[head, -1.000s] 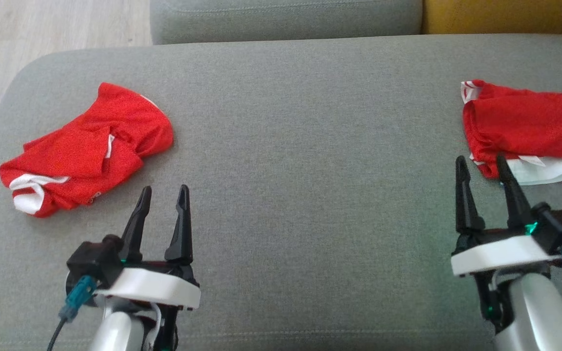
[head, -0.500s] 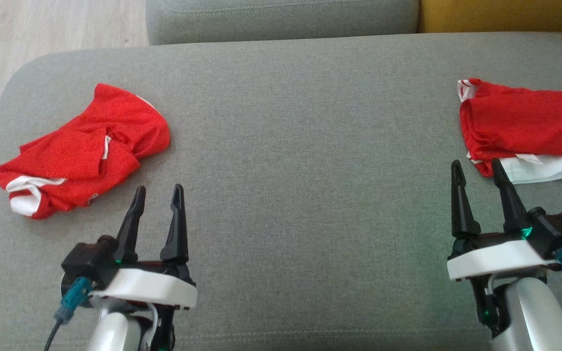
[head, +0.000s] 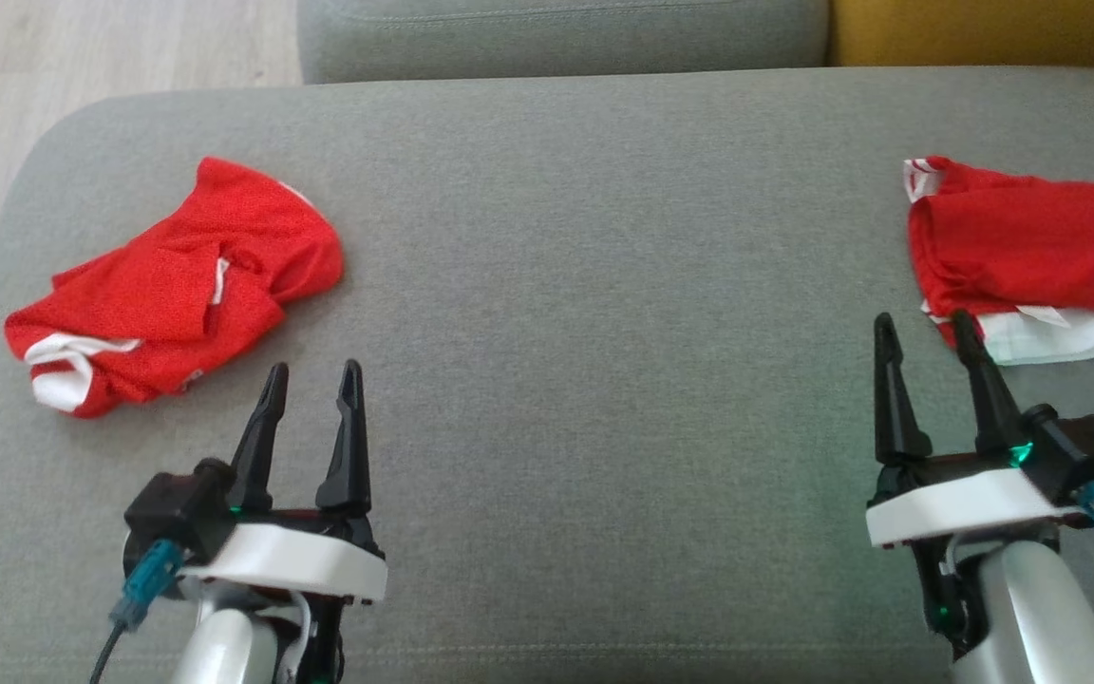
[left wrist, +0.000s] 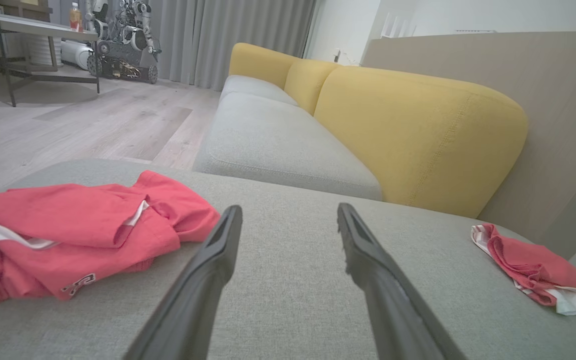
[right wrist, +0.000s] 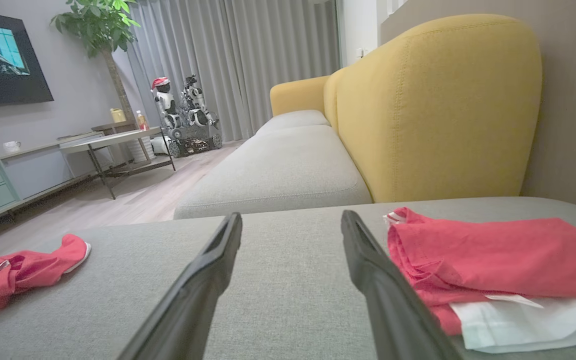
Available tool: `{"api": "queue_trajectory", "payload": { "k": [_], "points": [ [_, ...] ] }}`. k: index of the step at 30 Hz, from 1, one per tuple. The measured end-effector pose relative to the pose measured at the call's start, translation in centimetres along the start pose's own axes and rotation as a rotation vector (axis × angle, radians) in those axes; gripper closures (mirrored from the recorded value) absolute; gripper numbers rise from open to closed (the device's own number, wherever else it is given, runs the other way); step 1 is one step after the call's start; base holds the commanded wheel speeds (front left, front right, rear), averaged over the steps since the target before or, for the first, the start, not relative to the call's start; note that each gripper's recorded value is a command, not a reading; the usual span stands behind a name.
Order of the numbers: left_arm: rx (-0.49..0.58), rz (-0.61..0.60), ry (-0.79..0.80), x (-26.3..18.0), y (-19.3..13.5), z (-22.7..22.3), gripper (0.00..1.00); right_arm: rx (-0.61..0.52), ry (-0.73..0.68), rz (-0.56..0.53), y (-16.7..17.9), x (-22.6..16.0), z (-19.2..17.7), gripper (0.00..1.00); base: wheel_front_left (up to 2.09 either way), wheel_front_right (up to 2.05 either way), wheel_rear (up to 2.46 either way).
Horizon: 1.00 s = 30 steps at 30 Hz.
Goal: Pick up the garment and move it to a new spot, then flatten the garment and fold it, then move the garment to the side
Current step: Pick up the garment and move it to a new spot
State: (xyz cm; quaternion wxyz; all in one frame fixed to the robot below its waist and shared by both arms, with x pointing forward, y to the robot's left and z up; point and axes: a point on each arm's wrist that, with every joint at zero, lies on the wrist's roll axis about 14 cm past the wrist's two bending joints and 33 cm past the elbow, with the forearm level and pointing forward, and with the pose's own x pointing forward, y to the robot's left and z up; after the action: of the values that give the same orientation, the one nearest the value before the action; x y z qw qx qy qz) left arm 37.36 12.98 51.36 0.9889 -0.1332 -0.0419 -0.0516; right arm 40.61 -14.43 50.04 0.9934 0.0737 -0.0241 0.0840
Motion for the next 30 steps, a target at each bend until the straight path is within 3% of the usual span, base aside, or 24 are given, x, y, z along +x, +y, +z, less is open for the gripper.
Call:
{"api": "queue_trajectory", "payload": {
  "k": [8,18,30],
  "points": [
    [0.009,0.064,-0.016,-1.0,1.9,0.7,0.00,0.003,0.024,0.113,3.6,1.3,-1.0,0.00,0.00,0.00,0.00],
    [0.044,0.241,-0.082,-4.5,6.8,3.3,0.00,0.032,0.065,0.359,11.5,2.9,-2.6,0.00,0.00,0.00,0.00],
    [0.075,0.463,-0.160,-11.2,11.7,6.0,0.00,0.053,0.102,0.639,21.4,2.1,-3.6,0.00,0.00,0.00,0.00]
  ]
}}
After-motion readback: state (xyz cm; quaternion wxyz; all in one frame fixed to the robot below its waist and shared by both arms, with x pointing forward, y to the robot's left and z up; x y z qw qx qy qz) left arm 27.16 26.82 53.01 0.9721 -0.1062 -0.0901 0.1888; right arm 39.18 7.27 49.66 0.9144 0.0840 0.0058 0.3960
